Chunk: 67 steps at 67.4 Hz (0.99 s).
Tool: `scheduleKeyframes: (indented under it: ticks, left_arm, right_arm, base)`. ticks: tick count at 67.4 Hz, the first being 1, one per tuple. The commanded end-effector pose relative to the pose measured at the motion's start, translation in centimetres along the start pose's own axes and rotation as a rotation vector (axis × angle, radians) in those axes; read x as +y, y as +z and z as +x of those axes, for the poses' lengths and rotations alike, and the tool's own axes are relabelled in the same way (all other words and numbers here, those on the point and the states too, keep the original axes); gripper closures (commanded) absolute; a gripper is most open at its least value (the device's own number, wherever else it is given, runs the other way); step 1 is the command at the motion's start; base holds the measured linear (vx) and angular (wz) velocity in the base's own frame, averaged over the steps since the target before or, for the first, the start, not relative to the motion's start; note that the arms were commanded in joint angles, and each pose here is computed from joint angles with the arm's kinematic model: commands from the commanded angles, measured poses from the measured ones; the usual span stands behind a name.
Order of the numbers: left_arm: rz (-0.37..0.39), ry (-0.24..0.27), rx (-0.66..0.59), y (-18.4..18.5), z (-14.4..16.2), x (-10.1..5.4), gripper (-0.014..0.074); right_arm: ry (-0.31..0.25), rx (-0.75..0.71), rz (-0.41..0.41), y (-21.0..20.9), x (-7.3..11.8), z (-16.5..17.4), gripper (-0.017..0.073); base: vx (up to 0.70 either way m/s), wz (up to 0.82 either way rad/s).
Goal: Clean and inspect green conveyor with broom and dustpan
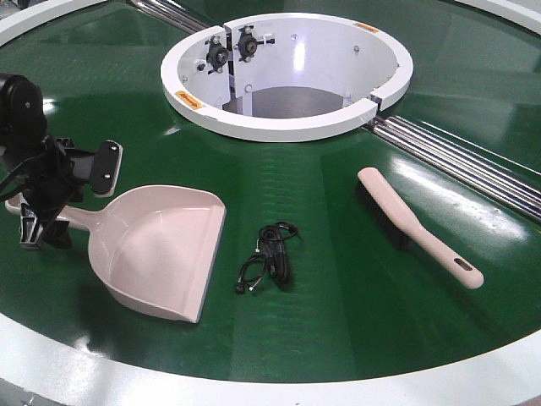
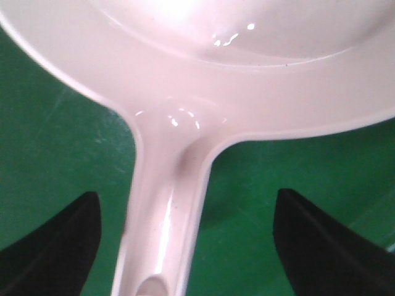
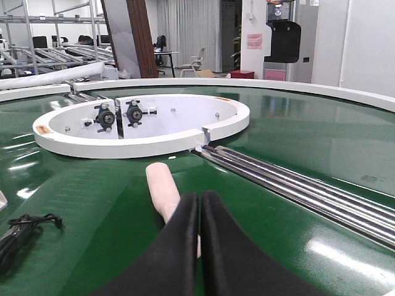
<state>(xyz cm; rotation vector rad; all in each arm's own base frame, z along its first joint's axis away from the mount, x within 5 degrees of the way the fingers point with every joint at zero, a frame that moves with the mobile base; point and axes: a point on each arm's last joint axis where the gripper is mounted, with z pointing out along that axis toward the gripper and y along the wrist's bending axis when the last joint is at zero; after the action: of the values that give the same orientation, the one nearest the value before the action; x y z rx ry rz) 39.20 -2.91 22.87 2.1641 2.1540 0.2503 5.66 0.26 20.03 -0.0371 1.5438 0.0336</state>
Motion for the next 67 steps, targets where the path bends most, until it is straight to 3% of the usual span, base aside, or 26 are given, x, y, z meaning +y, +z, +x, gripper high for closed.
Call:
scheduleKeyframes:
  ticks: [1,27,39,56,67]
  left_arm:
    - [-0.097,0.046,-0.010,-2.1,-0.4,0.6,0.0060]
    - [-0.080,0.078,0.036,0.0,-0.3,1.2,0.0094]
    - [-0.077,0.084,0.036,0.0,-0.3,1.1,0.0262]
    - [-0.054,0.094,0.058,-0.1,-0.1,0.9,0.0587]
    - [-0.072,0.137,0.112,-1.0,-0.1,0.8,0.0603]
  right_arm:
    - [-0.016,-0.076,0.005,-0.1,0.0,-0.6,0.0568]
    - [-0.016,-0.076,0.007,-0.1,0.0,-0.6,0.0568]
    - [-0.016,-0.076,0.007,-0.1,0.0,-0.6,0.0568]
    - [-0.016,-0.076,0.007,-0.1,0.0,-0.6,0.0568]
    - [-0.016,-0.076,0.007,-0.1,0.0,-0.6,0.0568]
  base:
    - [0.00,0.00]
    - [0.00,0.00]
    - [0.00,0.00]
    - [0.00,0.00]
    - [0.00,0.00]
